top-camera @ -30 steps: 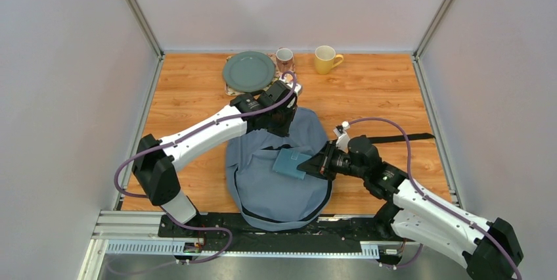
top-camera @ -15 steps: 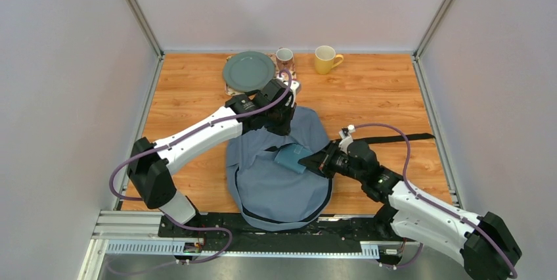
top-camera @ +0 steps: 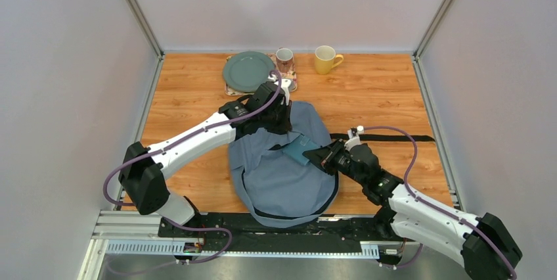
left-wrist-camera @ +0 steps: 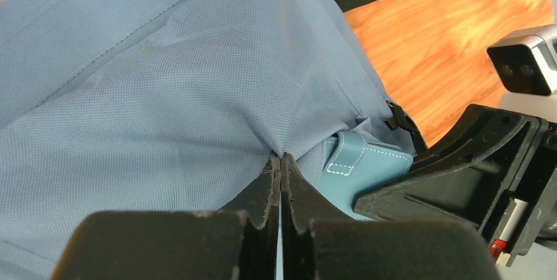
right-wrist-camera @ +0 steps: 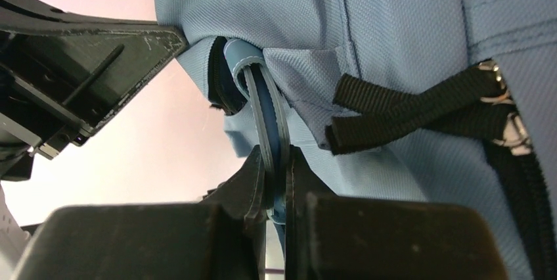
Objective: Pack the student bag
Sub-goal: Place the personal item in the student bag.
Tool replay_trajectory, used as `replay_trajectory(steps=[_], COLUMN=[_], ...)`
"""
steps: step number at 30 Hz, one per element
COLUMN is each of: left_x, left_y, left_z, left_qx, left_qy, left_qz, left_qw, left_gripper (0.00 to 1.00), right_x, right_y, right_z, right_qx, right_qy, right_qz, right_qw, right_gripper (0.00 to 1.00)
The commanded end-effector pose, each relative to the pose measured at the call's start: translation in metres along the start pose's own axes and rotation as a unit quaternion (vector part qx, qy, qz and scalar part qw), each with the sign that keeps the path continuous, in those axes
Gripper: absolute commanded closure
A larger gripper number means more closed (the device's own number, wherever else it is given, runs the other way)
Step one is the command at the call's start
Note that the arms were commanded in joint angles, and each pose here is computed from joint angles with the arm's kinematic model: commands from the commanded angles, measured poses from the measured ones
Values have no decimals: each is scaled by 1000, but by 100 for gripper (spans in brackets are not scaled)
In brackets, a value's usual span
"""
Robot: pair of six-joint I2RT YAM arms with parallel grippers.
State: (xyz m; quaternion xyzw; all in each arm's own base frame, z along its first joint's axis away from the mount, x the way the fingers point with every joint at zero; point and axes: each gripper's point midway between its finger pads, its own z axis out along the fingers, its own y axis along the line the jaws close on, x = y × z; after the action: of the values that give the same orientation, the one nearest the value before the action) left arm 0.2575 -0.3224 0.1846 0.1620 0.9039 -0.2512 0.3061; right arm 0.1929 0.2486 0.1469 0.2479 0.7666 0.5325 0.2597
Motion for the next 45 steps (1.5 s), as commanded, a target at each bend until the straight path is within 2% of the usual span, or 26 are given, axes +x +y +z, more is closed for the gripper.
replay_trajectory(steps=[1, 6, 8, 17, 21, 25, 26, 29, 34, 37, 38, 45], left_x=[-21, -27, -29, -27, -30, -30, -29, -27, -26, -27, -28, -27], left_y=[-30, -21, -13, 0, 4, 8, 8, 9, 9, 7, 4, 0], left_z=[-23, -19, -19, -14, -16, -20, -20, -23, -24, -23, -23, -17], left_qx=[59, 50, 44, 46, 45, 43, 44, 47, 54, 63, 70, 82], left_qy=[-42, -54, -57, -60, -62, -61, -58, -55, -50, -49, -50, -42], left_qz=[-37, -60, -68, -87, -90, -84, -82, -77, -72, -72, -71, -78], left_qw=[997, 995, 995, 993, 993, 994, 994, 994, 995, 994, 994, 993], left_gripper=[100, 100, 100, 100, 100, 100, 100, 100, 100, 100, 100, 100], right_x=[-68, -72, -51, 7, 10, 1, -15, -40, -64, -62, -51, -23], right_y=[65, 79, 83, 75, 67, 67, 67, 71, 78, 84, 81, 88], right_z=[4, 6, 7, 31, 43, 49, 51, 54, 61, 67, 72, 97], right_qx=[-76, -102, -120, -132, -126, -117, -115, -113, -113, -113, -112, -138], right_qy=[-141, -126, -75, 4, 8, -15, -52, -87, -113, -101, -74, -33], right_qz=[-10, -14, -13, 1, 8, -11, -13, -27, -44, -54, -59, -54], right_qw=[987, 987, 990, 991, 992, 993, 992, 989, 986, 987, 989, 988], right_gripper=[100, 100, 100, 100, 100, 100, 100, 100, 100, 100, 100, 100])
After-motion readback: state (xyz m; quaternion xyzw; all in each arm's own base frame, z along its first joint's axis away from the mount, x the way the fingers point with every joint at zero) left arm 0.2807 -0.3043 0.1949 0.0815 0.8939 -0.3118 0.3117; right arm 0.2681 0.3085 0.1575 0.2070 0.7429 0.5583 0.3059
